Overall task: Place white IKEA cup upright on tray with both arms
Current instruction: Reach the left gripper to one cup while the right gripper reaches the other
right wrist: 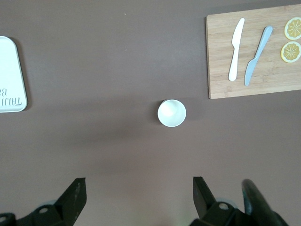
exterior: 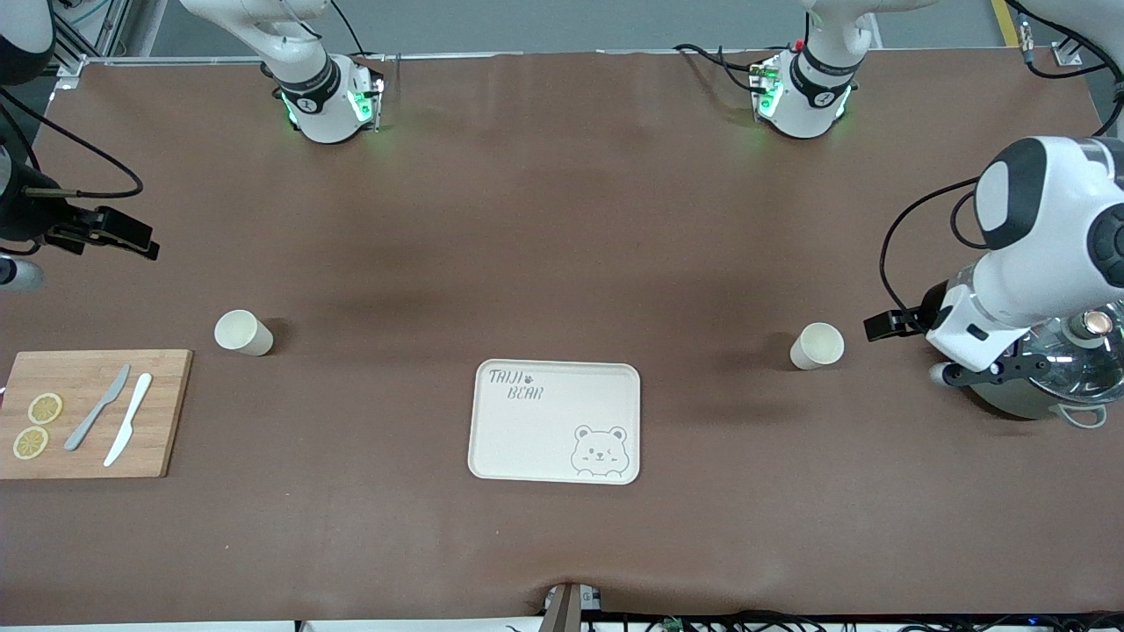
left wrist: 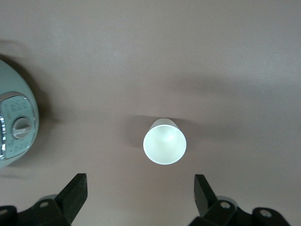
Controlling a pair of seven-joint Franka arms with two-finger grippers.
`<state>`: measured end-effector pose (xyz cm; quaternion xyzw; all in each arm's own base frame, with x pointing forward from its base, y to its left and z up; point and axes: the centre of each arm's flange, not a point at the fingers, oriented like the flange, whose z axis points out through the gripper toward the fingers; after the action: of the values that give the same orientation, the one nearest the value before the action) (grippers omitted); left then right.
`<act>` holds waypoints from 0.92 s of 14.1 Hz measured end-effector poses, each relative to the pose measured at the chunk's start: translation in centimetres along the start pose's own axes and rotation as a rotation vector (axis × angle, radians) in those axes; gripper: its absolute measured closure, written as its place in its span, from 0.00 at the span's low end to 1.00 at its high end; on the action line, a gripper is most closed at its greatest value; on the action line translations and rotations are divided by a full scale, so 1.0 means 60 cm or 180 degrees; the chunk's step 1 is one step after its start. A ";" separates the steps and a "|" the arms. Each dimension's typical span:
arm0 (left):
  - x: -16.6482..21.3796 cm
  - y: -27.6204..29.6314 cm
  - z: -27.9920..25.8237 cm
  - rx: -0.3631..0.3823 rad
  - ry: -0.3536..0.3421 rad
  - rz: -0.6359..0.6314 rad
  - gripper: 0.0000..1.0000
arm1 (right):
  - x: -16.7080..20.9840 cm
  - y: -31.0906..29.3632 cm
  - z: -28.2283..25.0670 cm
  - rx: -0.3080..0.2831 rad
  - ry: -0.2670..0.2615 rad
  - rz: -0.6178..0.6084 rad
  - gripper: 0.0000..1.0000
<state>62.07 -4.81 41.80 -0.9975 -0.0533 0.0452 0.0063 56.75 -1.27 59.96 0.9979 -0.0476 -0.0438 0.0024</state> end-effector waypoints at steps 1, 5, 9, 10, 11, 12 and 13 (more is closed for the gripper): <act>0.000 0.000 0.017 -0.0005 0.0009 0.0002 0.00 | 0.005 0.002 0.005 -0.0001 -0.0001 0.0007 0.00; -0.002 -0.004 0.086 -0.0025 0.0038 -0.0008 0.00 | 0.033 0.013 0.041 -0.0067 -0.0037 0.0037 0.00; -0.005 -0.018 0.162 -0.0047 0.0023 -0.0048 0.00 | 0.078 0.022 0.113 -0.0079 -0.0163 0.0069 0.00; -0.011 -0.023 0.180 -0.0048 0.0009 -0.0060 0.00 | 0.089 0.028 0.135 -0.0079 -0.0210 0.0089 0.00; -0.017 -0.027 0.194 -0.0048 -0.0005 -0.0069 0.00 | 0.099 0.036 0.157 -0.0079 -0.0268 0.0114 0.00; -0.023 -0.031 0.207 -0.0049 -0.0012 -0.0080 0.00 | 0.109 0.048 0.181 -0.0077 -0.0332 0.0150 0.00; -0.028 -0.034 0.220 -0.0054 -0.0001 -0.0084 0.05 | 0.118 0.061 0.205 -0.0073 -0.0391 0.0188 0.00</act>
<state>58.99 -2.84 28.87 -0.9968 -0.0668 0.0449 -0.0016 62.33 -5.58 47.14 0.9914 -0.0765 -0.1054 0.0122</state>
